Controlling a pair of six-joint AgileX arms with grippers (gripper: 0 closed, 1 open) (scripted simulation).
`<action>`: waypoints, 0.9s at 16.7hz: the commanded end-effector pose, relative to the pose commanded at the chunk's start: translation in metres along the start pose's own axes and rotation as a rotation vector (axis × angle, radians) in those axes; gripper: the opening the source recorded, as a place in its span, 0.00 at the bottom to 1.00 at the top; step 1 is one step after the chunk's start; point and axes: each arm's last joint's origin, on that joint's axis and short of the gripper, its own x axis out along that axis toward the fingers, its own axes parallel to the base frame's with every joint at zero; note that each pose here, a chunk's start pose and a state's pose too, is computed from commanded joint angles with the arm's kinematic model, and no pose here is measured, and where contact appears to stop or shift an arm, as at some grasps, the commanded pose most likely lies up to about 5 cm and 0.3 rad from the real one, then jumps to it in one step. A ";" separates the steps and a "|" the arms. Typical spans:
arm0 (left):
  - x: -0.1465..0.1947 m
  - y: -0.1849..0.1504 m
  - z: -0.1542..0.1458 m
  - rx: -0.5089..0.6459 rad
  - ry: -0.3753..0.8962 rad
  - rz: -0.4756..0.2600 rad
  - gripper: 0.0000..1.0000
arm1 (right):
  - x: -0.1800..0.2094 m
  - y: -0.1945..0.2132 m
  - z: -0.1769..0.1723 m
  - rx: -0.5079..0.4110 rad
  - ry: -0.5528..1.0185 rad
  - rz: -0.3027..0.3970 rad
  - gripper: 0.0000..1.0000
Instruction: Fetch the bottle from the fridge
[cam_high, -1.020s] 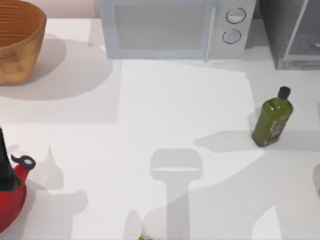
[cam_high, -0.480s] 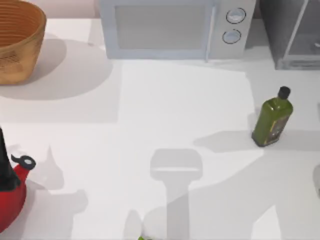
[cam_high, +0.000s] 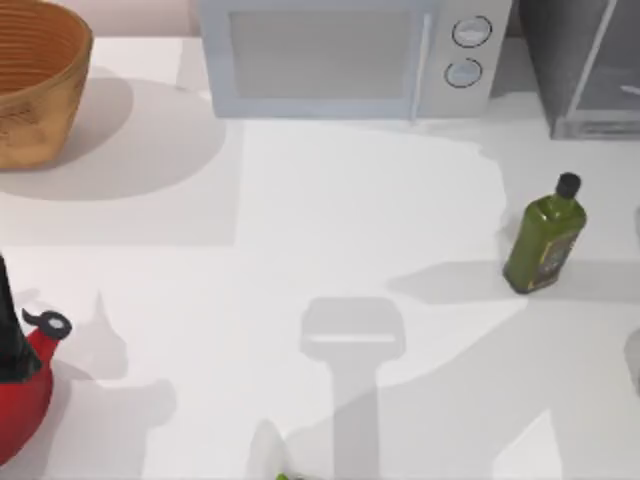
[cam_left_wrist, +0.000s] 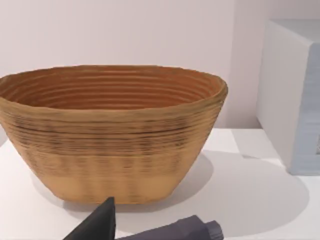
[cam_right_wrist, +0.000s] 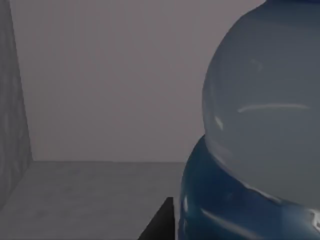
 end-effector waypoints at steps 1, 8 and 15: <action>0.000 0.000 0.000 0.000 0.000 0.000 1.00 | 0.000 0.000 0.008 0.001 0.004 0.000 0.00; 0.000 0.000 0.000 0.000 0.000 0.000 1.00 | -0.001 0.000 0.032 0.004 0.010 0.000 0.00; 0.000 0.000 0.000 0.000 0.000 0.000 1.00 | -0.046 -0.002 0.034 0.005 0.011 0.001 0.00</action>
